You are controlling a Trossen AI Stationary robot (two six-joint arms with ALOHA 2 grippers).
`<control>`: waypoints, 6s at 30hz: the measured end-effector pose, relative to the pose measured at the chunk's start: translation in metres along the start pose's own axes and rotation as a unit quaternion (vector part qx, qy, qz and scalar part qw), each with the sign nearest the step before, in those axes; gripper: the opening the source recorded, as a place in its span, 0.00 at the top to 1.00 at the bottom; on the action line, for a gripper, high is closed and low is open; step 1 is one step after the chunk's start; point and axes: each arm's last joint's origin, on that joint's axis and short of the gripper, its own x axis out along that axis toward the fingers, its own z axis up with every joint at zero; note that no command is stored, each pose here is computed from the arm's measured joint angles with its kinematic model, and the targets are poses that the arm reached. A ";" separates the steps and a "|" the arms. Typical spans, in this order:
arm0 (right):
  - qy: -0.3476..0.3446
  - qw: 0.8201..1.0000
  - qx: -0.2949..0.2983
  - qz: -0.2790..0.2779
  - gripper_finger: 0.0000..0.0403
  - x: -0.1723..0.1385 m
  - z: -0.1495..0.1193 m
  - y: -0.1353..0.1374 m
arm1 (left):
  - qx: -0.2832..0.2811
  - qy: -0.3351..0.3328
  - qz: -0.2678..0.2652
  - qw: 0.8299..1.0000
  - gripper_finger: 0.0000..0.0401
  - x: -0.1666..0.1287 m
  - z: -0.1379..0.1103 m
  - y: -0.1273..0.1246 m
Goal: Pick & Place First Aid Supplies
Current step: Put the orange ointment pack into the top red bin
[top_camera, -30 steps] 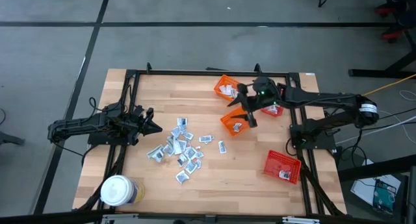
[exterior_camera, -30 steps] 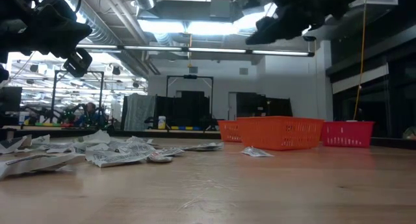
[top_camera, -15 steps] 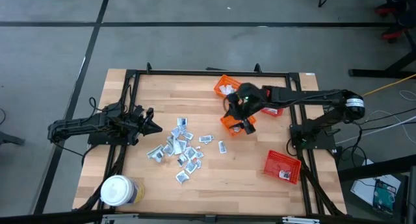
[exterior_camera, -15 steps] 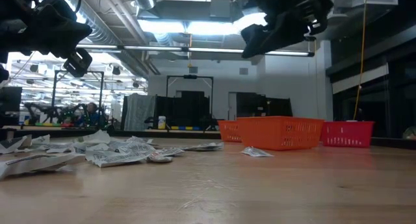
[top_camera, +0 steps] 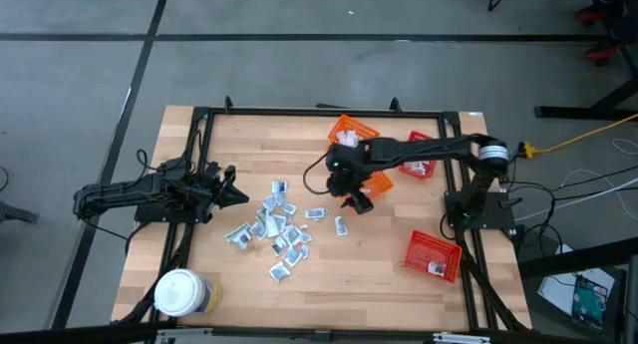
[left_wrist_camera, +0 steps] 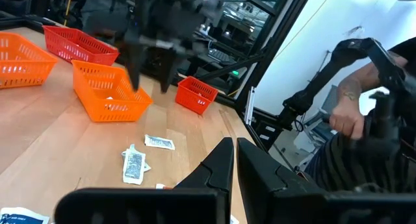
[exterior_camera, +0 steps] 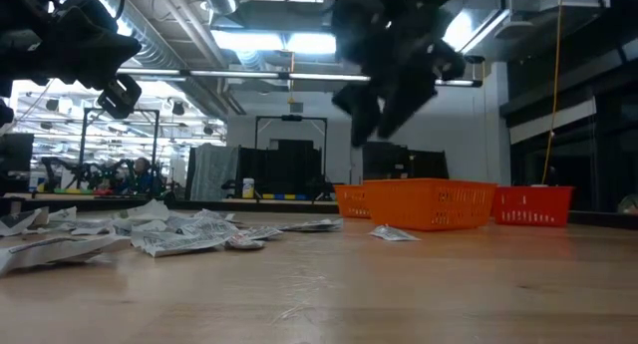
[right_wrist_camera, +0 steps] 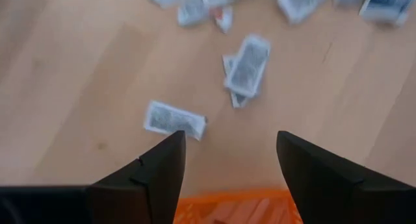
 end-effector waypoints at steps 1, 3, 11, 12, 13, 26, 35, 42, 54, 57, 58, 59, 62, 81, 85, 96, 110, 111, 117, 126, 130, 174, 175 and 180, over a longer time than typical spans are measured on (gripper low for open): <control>0.013 1.000 0.004 0.005 0.41 0.007 -0.001 -0.001 | 0.000 0.000 0.000 1.000 0.96 0.000 0.000 0.000; 0.033 0.999 0.015 0.017 0.41 0.021 -0.002 0.000 | 0.000 0.000 0.000 1.000 0.96 0.000 0.000 0.000; 0.094 0.995 0.021 0.040 0.41 0.063 -0.003 0.015 | 0.000 0.000 0.000 1.000 0.96 0.000 0.000 0.000; 0.095 0.994 0.022 0.043 0.41 0.067 -0.002 0.018 | 0.000 0.000 0.000 1.000 0.96 0.000 0.000 0.000; 0.099 0.994 0.023 0.046 0.41 0.071 -0.002 0.021 | 0.000 0.000 0.000 1.000 0.96 0.000 0.000 0.000; 0.114 0.992 0.047 -0.013 0.41 0.099 0.005 0.029 | 0.000 0.000 0.000 1.000 0.96 0.000 0.000 0.000; 0.106 0.992 0.065 -0.026 0.41 0.091 0.015 0.026 | 0.000 0.000 0.000 1.000 0.96 0.000 0.000 0.000; 0.099 0.992 0.057 -0.056 0.41 0.090 0.020 0.023 | 0.000 0.000 0.000 1.000 0.96 0.000 0.000 0.000; 0.088 0.993 0.054 -0.056 0.41 0.103 0.006 0.026 | 0.000 0.000 0.000 1.000 0.96 0.000 0.000 0.000; 0.089 0.993 0.054 -0.056 0.41 0.104 0.003 0.027 | 0.000 0.000 0.000 1.000 0.96 0.000 0.000 0.000; 0.090 0.993 0.055 -0.056 0.41 0.105 0.002 0.027 | 0.000 0.000 0.000 1.000 0.96 0.000 0.000 0.000; 0.090 0.993 0.056 -0.055 0.42 0.105 0.002 0.027 | 0.000 0.000 0.000 1.000 0.96 0.000 0.000 0.000; 0.092 0.993 0.056 -0.055 0.47 0.106 -0.001 0.028 | 0.000 0.000 0.000 1.000 0.96 0.000 0.000 0.000; 0.116 0.988 0.081 -0.054 0.81 0.093 0.004 0.015 | 0.000 0.000 0.000 1.000 0.96 0.000 0.000 0.000; 0.110 0.988 0.095 -0.045 0.83 0.079 0.012 0.004 | 0.000 0.000 0.000 1.000 0.96 0.000 0.000 0.000; 0.070 0.987 0.146 0.000 0.85 0.031 0.027 -0.032 | 0.000 0.000 0.000 1.000 0.96 0.000 0.000 0.000; 0.014 0.977 0.212 -0.012 0.85 -0.049 0.010 -0.064 | 0.000 0.000 0.000 1.000 0.96 0.000 0.000 0.000; 0.011 0.975 0.221 -0.017 0.85 -0.055 0.006 -0.065 | 0.000 0.000 0.000 1.000 0.96 0.000 0.000 0.000; 0.008 0.964 0.257 -0.068 0.85 -0.087 -0.022 -0.069 | 0.000 0.000 0.000 1.000 0.96 0.000 0.000 0.000; 0.014 0.940 0.319 -0.117 0.85 -0.117 -0.076 -0.067 | 0.000 0.000 0.000 1.000 0.96 0.000 0.000 0.000; 0.030 0.922 0.354 -0.154 0.85 -0.127 -0.105 -0.060 | 0.000 0.000 0.000 1.000 0.96 0.000 0.000 0.000; 0.129 0.821 0.510 -0.221 0.49 -0.134 -0.231 0.006 | 0.000 0.000 0.000 1.000 0.96 0.000 0.000 0.000; 0.129 0.821 0.510 -0.221 0.46 -0.134 -0.231 0.006 | 0.000 0.000 0.000 1.000 0.96 0.000 0.000 0.000; 0.130 0.823 0.507 -0.221 0.35 -0.134 -0.230 0.006 | 0.000 0.000 0.000 1.000 0.96 0.000 0.000 0.000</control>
